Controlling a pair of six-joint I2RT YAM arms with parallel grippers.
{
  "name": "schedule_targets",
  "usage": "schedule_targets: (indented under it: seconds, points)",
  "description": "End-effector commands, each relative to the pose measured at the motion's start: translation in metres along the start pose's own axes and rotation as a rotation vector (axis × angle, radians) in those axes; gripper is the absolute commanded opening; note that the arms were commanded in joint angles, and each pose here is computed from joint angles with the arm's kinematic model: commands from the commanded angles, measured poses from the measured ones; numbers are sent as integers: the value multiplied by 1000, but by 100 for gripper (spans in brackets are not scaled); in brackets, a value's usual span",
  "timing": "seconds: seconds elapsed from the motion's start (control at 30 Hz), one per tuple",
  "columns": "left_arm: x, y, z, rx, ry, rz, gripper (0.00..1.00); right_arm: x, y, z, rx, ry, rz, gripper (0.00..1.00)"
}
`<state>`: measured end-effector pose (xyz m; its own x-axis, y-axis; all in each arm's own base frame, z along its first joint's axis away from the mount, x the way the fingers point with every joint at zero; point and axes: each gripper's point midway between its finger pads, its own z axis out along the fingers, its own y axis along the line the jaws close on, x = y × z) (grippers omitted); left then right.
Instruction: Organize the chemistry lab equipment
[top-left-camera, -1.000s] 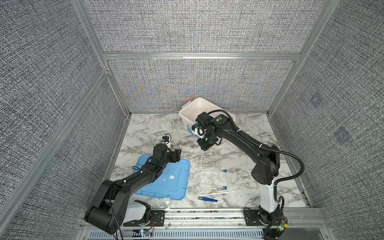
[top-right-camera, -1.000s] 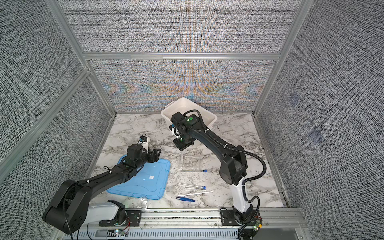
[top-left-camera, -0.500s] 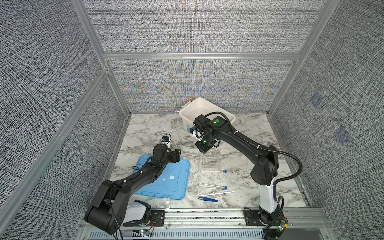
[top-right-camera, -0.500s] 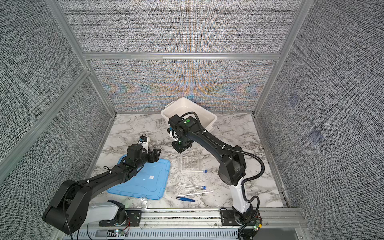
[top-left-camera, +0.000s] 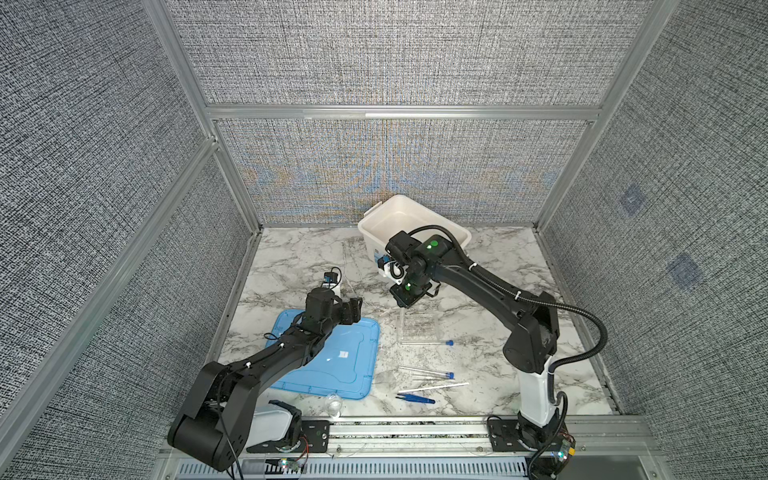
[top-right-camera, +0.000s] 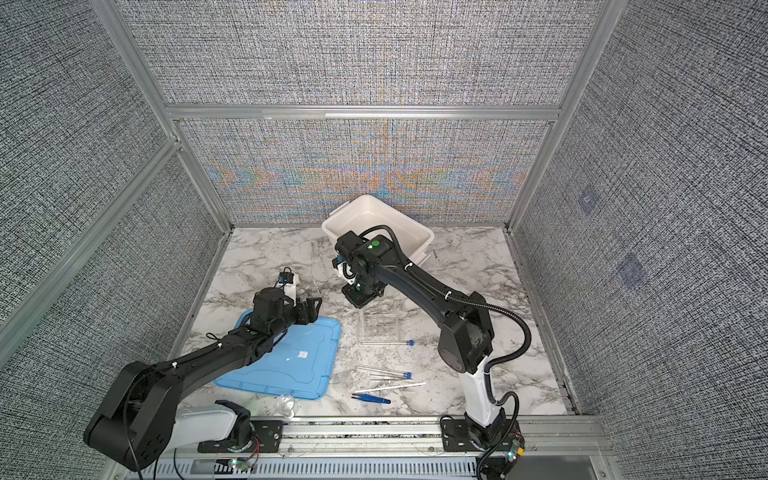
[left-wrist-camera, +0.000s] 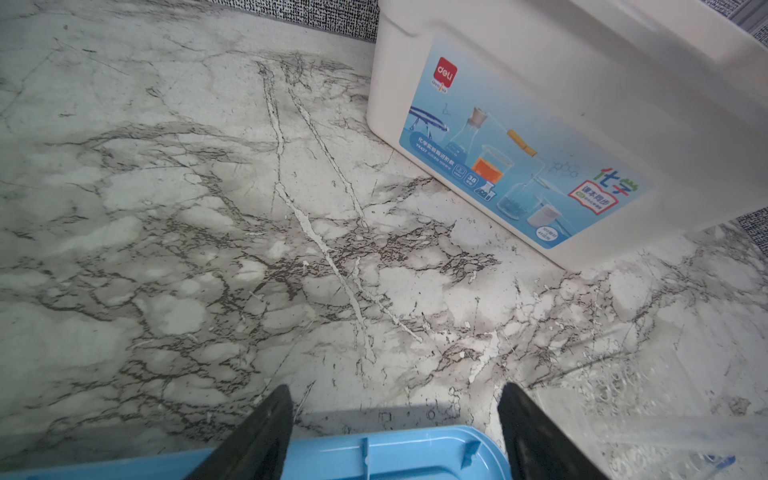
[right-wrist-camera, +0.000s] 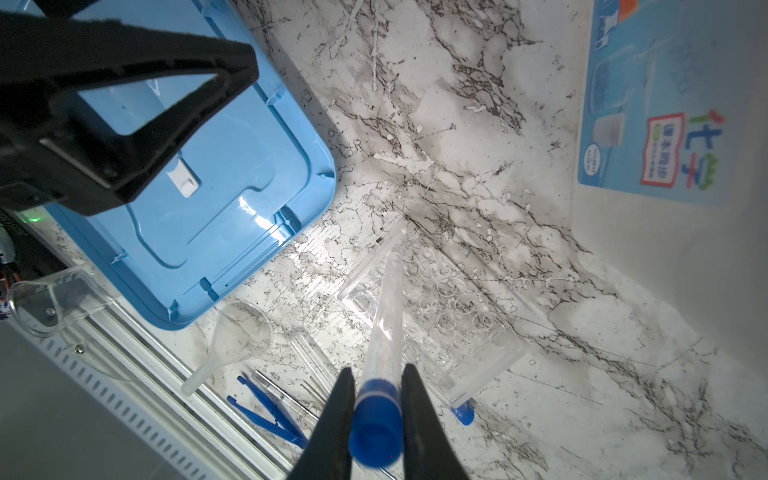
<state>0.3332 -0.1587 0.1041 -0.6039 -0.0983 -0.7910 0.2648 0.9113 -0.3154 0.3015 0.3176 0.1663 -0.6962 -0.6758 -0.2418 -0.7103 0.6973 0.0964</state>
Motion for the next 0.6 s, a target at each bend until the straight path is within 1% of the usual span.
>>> schedule_targets:
  seconds: [0.0,0.23,0.4,0.5,0.57]
  points:
    - [-4,-1,0,5,-15,6,79,2,4,-5,-18,-4,3,21]
    - [-5,-1,0,6,-18,6,79,-1,5,-24,-14,-65,-10,39]
    - [-6,0,-1,0,-25,14,79,-2,-1,-48,34,-133,-40,44]
    - [-7,0,-2,-1,-28,21,79,4,-8,-62,82,-190,-27,48]
    - [-8,-1,-3,0,-33,23,79,11,-13,-70,109,-227,-17,53]
